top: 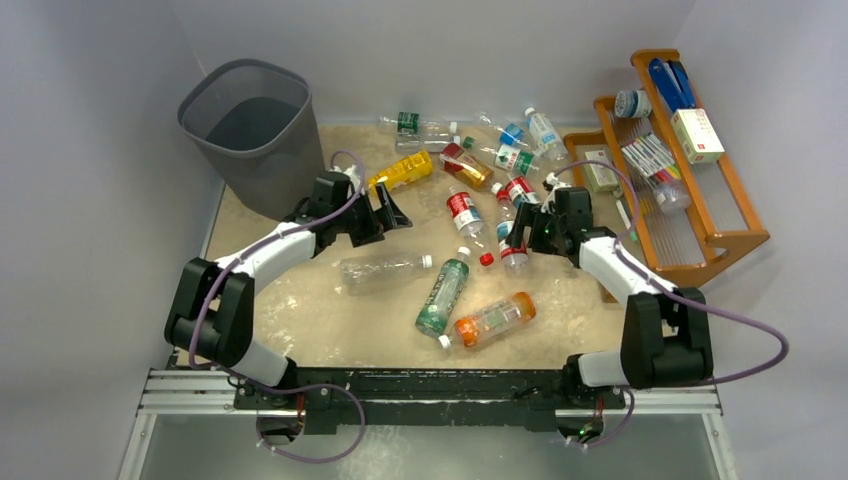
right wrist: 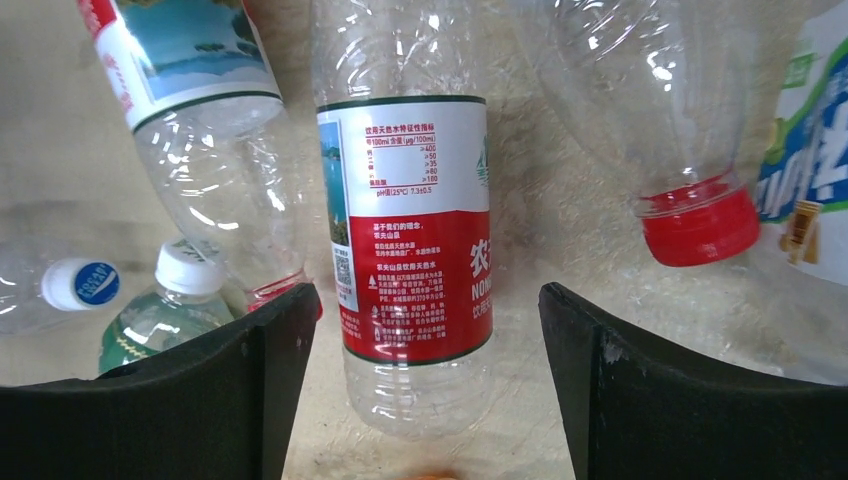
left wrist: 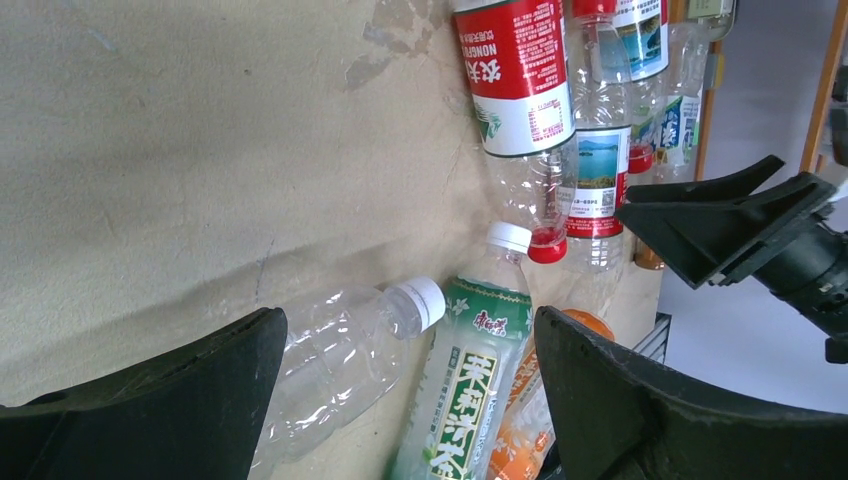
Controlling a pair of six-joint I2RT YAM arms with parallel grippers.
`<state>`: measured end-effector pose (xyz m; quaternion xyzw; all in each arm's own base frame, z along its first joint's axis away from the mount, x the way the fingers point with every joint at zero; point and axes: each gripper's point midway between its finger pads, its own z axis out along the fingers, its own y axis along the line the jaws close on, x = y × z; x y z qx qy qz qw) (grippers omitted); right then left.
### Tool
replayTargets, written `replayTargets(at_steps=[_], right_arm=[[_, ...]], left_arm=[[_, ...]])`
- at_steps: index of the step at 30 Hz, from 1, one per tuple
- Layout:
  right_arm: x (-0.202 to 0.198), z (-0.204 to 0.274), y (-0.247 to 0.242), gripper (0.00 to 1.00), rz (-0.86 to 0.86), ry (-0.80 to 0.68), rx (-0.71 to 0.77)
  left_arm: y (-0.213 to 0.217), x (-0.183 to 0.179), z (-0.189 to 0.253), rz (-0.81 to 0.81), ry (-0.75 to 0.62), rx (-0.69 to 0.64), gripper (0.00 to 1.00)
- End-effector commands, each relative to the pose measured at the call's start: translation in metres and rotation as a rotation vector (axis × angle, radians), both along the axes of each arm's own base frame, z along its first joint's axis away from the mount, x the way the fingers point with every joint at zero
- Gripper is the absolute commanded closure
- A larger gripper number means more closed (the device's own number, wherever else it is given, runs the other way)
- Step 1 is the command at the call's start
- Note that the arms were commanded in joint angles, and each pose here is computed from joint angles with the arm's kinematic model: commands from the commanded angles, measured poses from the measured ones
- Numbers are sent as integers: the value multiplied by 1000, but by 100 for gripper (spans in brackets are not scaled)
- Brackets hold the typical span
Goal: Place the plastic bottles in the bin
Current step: Pick up the plastic bottle at the center of the board.
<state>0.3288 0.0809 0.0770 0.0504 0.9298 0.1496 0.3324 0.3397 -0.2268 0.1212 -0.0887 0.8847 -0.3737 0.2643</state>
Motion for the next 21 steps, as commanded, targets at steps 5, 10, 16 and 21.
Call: replayTargets(at_steps=[5, 10, 16, 21], right_arm=[[17, -3, 14, 20, 37, -24, -17], [16, -12, 18, 25, 38, -2, -51], [16, -21, 20, 41, 42, 24, -66], [20, -2, 23, 57, 52, -11, -59]], left_arm=[[3, 8, 23, 36, -38, -5, 6], [-2, 7, 27, 16, -37, -120, 6], [1, 6, 37, 1, -77, -65, 6], [-4, 1, 50, -17, -108, -85, 6]])
